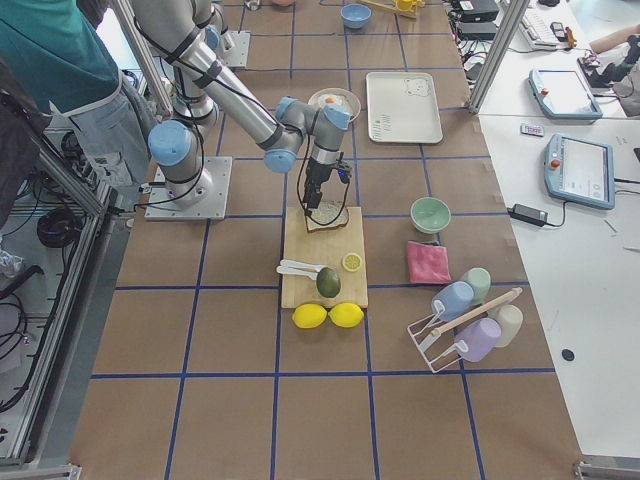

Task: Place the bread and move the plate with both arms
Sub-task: 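Close the right gripper on the edge of the white bread slice, then lift the bread slice with the right gripper and carry it over the plate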

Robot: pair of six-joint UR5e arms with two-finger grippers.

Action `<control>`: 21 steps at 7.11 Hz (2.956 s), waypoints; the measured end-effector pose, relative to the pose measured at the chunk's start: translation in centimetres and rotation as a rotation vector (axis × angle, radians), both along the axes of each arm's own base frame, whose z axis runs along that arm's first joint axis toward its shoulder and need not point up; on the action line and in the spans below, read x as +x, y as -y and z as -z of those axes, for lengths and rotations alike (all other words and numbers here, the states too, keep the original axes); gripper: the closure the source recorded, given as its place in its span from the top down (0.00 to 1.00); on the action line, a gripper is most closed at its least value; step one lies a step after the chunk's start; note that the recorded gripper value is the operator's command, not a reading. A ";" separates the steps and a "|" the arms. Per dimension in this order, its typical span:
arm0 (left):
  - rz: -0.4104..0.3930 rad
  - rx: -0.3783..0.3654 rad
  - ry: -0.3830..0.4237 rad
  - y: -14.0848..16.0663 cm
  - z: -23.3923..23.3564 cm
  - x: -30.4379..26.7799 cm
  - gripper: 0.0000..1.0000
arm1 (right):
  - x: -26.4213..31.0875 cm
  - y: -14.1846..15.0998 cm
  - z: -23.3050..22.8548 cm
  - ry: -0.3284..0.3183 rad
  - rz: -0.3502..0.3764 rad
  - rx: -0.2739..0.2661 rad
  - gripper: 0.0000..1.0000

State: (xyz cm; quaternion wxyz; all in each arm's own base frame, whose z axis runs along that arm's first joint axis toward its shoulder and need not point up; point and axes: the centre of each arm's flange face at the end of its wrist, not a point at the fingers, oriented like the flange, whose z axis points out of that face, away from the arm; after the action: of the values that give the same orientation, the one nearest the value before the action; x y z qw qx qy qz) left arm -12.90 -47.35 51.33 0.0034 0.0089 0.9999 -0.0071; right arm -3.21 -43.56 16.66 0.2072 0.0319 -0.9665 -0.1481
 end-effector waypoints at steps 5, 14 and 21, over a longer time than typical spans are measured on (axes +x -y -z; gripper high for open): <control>0.000 0.000 -0.001 0.0 0.0 0.0 1.00 | 0.0 0.0 -0.1 0.001 0.004 0.000 0.04; 0.000 0.000 -0.001 0.0 0.0 0.0 1.00 | 3.5 5.9 -8.5 0.116 0.008 -0.100 0.00; -0.001 -0.001 -0.004 0.0 -0.1 0.0 1.00 | 30.2 1.8 -15.8 0.208 -0.093 -0.266 0.00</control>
State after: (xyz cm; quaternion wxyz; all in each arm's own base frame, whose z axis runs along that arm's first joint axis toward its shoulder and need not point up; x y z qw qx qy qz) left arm -12.87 -47.40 51.40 0.0014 0.0083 0.9999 -0.0079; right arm 26.97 -45.34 32.46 0.1149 0.0640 -0.9913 -0.0049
